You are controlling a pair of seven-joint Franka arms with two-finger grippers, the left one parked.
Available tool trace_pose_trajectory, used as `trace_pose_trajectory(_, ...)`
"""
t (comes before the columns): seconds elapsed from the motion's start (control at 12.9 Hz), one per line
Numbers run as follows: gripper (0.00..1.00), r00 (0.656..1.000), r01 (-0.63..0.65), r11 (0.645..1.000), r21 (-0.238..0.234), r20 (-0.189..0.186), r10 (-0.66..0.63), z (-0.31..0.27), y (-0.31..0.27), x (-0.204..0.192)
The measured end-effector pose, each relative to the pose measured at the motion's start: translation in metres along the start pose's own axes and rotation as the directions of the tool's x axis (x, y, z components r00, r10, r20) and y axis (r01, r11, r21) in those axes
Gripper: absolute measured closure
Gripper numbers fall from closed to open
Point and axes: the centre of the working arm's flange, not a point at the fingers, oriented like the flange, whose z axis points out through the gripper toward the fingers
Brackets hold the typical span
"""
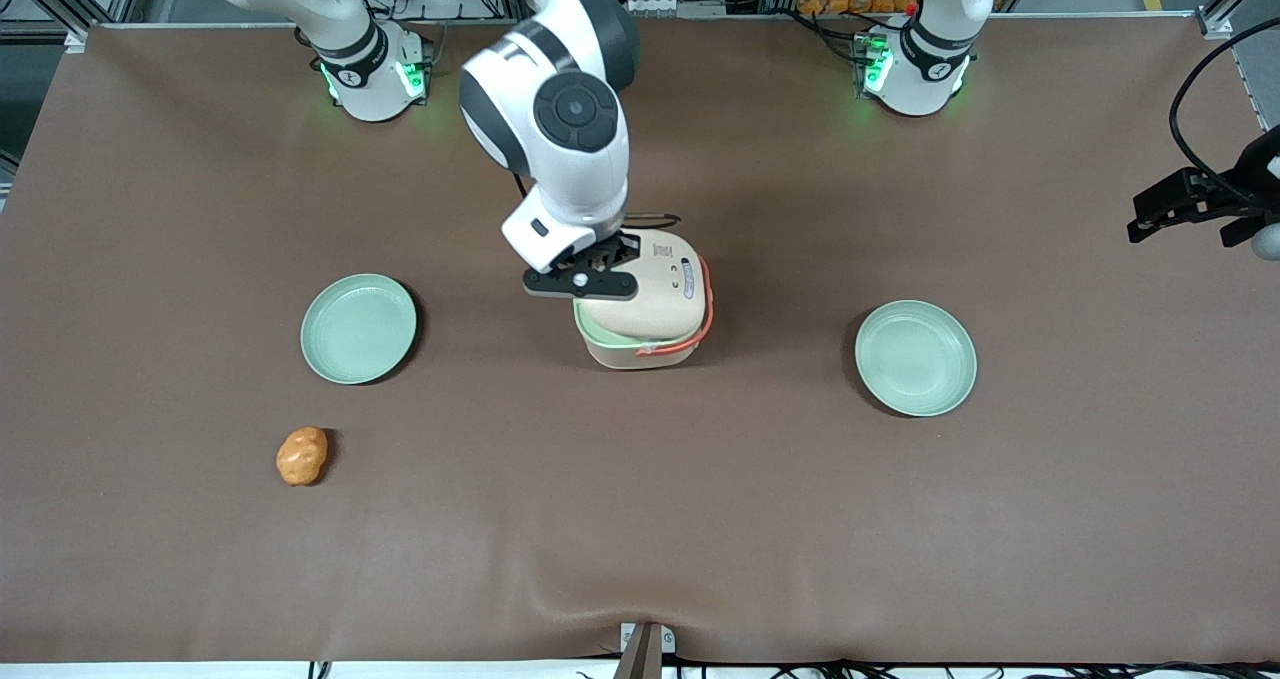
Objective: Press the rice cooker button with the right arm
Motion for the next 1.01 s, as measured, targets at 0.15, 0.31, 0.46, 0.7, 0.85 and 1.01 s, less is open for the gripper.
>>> trace_pose_trajectory(0.15, 0.96, 1.000, -0.024, 1.000, 0.012, -0.009, 0.024, -0.029, 0.017, 0.006)
trace_pose_trajectory(0.31, 0.80, 0.998, -0.051, 0.998, 0.031, -0.023, 0.052, -0.057, 0.040, 0.012)
trace_pose_trajectory(0.46, 0.73, 0.999, -0.047, 0.998, 0.040, -0.014, 0.047, -0.081, 0.072, 0.021)
trace_pose_trajectory(0.7, 0.58, 1.000, 0.023, 0.999, 0.036, 0.003, -0.023, -0.106, 0.125, 0.034)
trace_pose_trajectory(0.85, 0.47, 0.995, 0.096, 0.994, 0.044, -0.004, -0.096, -0.129, 0.163, 0.039)
trace_pose_trajectory(1.01, 0.33, 0.987, 0.157, 0.986, 0.046, 0.005, -0.158, -0.151, 0.208, 0.041)
